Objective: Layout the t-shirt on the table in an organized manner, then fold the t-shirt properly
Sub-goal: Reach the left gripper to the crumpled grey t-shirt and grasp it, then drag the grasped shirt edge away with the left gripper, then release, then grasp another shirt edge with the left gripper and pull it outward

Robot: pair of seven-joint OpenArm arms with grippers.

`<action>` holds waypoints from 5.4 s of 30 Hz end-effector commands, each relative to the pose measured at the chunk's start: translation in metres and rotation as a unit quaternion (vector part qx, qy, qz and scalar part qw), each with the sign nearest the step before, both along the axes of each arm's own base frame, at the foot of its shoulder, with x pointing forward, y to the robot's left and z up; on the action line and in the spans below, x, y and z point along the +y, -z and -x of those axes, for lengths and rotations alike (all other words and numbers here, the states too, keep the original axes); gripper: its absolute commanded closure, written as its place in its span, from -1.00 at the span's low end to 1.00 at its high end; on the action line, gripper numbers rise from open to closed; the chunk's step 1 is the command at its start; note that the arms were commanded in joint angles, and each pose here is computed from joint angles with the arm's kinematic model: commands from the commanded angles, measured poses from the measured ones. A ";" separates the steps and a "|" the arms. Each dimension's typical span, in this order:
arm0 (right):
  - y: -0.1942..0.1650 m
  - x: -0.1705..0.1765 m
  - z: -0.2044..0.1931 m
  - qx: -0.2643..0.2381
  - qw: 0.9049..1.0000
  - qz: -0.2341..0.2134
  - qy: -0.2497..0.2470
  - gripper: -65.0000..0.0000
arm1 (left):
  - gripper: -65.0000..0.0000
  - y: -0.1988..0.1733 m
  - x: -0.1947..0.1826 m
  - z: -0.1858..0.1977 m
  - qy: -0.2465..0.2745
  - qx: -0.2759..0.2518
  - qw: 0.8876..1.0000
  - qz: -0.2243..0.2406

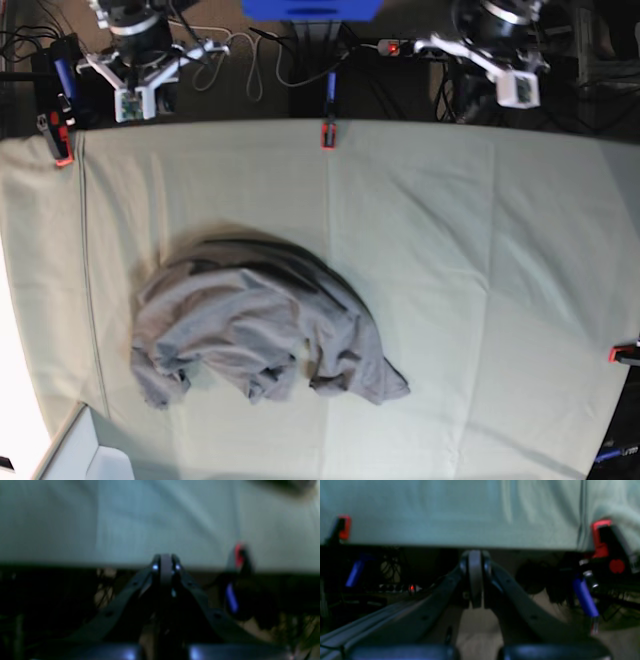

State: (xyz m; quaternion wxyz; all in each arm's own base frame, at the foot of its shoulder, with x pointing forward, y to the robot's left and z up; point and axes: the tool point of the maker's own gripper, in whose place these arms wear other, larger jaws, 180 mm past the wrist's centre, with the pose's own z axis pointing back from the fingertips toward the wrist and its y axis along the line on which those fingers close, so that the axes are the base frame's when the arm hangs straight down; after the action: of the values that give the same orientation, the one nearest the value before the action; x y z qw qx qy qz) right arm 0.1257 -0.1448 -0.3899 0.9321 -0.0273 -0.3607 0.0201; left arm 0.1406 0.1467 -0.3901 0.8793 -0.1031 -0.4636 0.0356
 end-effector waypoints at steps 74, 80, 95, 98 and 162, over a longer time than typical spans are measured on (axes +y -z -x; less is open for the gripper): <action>-0.019 0.044 -0.066 -0.039 0.996 -0.038 -0.065 0.17 | 0.99 0.001 0.127 -0.139 -0.245 -0.100 0.955 0.132; -0.022 0.070 -0.067 -0.044 0.992 -0.050 -0.110 0.16 | 0.92 0.013 0.165 -0.096 -0.308 -0.080 0.939 0.129; -0.024 0.079 -0.068 -0.047 0.990 -0.057 -0.123 0.16 | -0.79 -0.061 0.169 -0.119 -0.295 -0.175 0.926 0.155; -0.023 0.079 -0.067 -0.046 0.990 -0.057 -0.123 0.16 | -0.79 -0.073 0.155 -0.157 -0.263 -0.200 0.934 0.136; -0.012 0.074 -0.069 -0.032 0.991 -0.047 -0.124 0.16 | 1.00 -0.029 0.099 -0.287 -0.066 -0.091 0.982 -0.151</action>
State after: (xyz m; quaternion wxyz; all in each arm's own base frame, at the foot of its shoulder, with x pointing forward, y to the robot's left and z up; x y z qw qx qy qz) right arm 0.1900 -0.0744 -0.3863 0.9183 0.0543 -0.3739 0.1179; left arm 0.4136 0.2387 -0.3857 0.8541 0.0497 -0.5176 0.0140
